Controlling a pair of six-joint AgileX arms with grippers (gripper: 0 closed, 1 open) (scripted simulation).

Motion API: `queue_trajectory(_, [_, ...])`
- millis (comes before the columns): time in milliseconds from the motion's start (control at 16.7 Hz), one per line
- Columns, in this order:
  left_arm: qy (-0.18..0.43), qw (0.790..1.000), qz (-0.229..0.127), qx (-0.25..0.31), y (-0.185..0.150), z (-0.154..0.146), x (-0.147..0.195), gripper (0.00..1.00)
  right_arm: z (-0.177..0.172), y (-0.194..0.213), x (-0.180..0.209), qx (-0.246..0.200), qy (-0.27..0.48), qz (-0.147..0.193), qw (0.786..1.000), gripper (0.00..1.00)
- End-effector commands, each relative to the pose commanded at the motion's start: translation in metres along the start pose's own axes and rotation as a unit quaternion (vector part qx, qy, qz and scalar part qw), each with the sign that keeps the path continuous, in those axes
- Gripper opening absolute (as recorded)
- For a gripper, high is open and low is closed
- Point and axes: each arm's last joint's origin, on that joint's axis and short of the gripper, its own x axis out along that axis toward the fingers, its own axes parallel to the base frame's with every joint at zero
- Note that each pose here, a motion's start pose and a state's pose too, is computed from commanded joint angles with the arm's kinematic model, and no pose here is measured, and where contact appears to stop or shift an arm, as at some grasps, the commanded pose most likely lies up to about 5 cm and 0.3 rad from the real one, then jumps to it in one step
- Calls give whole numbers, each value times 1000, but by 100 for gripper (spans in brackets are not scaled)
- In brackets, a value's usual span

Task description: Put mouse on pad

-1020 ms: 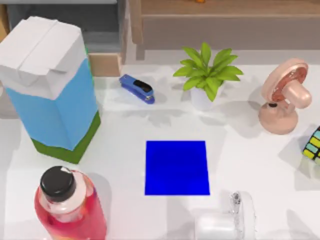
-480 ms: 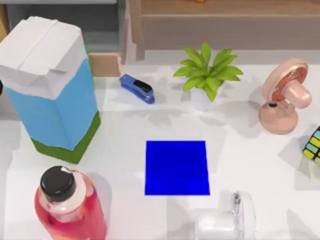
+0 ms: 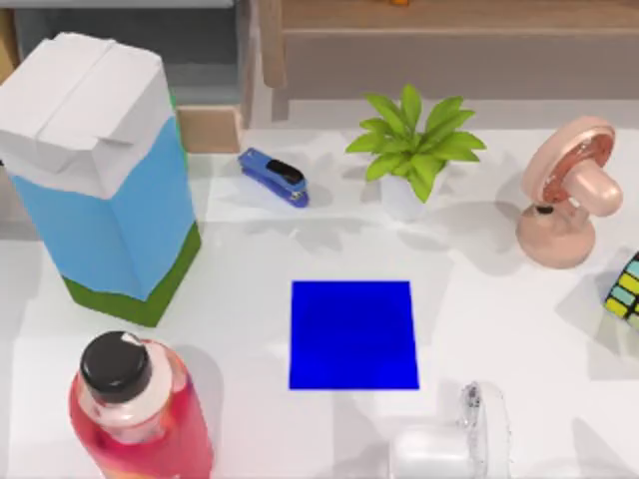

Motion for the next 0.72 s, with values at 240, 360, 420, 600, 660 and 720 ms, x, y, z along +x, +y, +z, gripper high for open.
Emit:
queue_trajectory(240, [0,1000,0,0,0,0,0,2,0,0,0,0,0,0,1000,100])
queue_trajectory(360, [0,1000,0,0,0,0,0,0,0,0,0,0,0,0,1000,100])
queue_trajectory(420, [0,1000,0,0,0,0,0,0,0,0,0,0,0,0,1000,100])
queue_trajectory(600, [0,1000,0,0,0,0,0,0,0,0,0,0,0,0,1000,100])
queue_trajectory(660, [0,1000,0,0,0,0,0,0,0,0,0,0,0,0,1000,100])
queue_trajectory(720, [0,1000,0,0,0,0,0,0,0,0,0,0,0,0,1000,100])
